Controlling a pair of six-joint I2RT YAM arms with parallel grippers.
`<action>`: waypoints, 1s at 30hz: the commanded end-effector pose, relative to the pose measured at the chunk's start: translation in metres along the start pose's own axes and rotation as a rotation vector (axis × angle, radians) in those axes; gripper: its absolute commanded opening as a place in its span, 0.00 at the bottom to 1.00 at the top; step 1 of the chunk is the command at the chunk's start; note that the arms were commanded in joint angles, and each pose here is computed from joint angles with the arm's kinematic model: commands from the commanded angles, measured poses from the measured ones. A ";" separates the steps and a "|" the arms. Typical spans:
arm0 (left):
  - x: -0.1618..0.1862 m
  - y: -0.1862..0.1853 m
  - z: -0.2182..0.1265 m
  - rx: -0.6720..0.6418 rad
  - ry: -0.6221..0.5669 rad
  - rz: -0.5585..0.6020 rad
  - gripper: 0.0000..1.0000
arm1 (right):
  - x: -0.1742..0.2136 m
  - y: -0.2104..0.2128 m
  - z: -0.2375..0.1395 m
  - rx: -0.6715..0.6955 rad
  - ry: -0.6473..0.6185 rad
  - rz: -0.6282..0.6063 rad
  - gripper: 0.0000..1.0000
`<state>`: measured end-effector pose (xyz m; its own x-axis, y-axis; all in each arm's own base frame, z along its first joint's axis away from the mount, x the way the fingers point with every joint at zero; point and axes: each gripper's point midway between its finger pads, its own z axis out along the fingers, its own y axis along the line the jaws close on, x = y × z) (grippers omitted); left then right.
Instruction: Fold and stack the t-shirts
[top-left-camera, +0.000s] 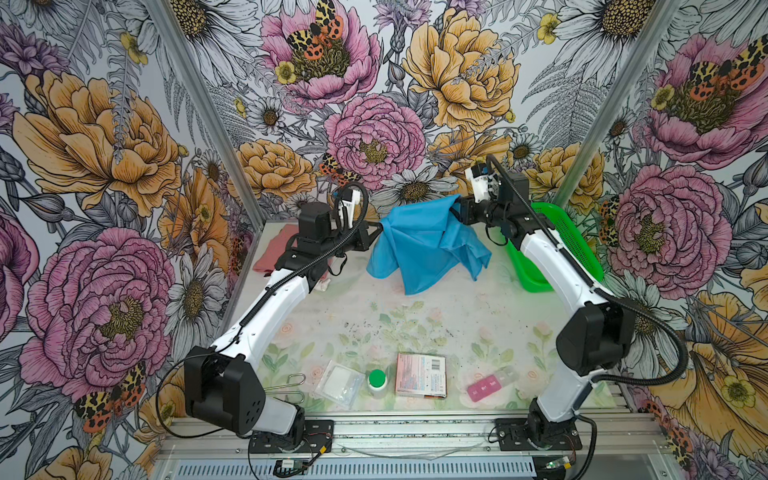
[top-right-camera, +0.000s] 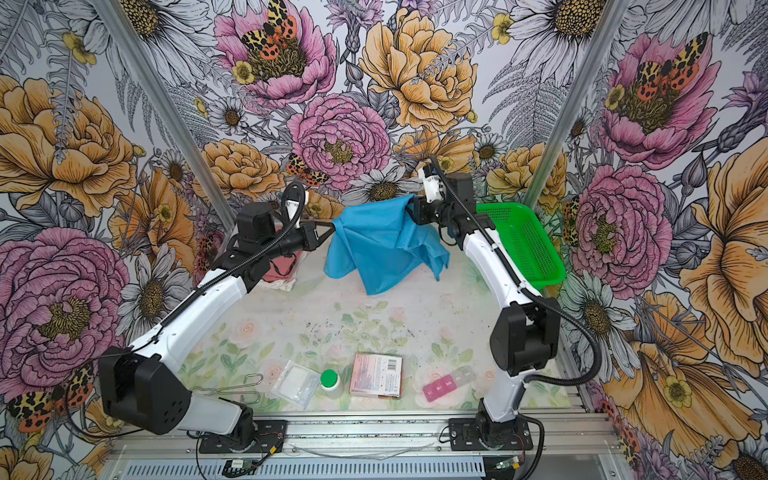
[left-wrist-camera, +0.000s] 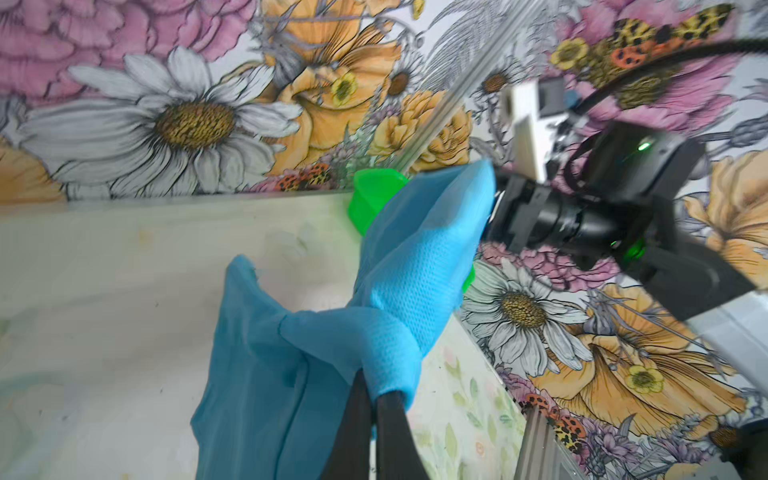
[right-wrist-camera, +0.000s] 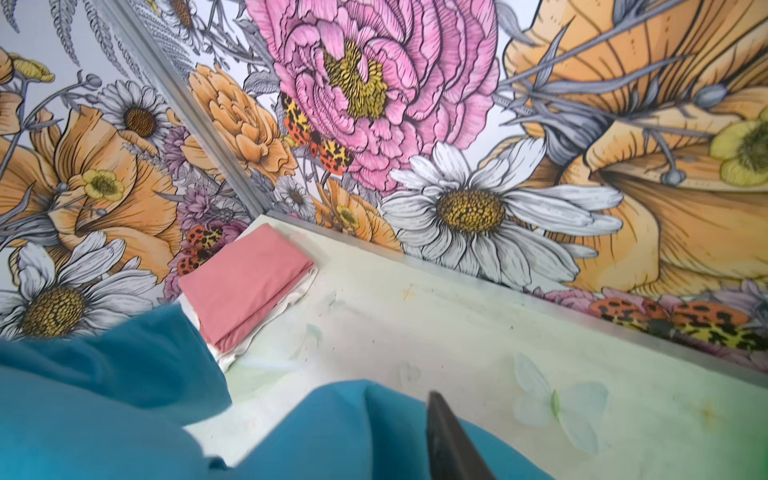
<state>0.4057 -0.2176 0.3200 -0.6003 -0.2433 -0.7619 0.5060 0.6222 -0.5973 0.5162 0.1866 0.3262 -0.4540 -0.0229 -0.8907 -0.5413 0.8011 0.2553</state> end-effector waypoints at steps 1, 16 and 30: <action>0.012 0.048 0.010 -0.079 -0.031 -0.134 0.26 | 0.037 -0.002 0.018 0.003 0.160 0.062 0.93; 0.021 0.100 -0.008 -0.081 -0.059 -0.252 0.99 | 0.245 0.033 0.028 0.105 0.608 0.005 0.91; 0.021 0.108 -0.049 -0.108 -0.113 -0.269 0.99 | 0.293 -0.012 0.084 0.321 0.713 -0.006 0.62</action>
<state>0.4229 -0.1196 0.2410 -0.6410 -0.4877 -0.5927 0.2314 0.6135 -0.7550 0.4289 0.2211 0.0245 -0.8628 -0.3459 -0.3688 -0.3936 0.9173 0.0604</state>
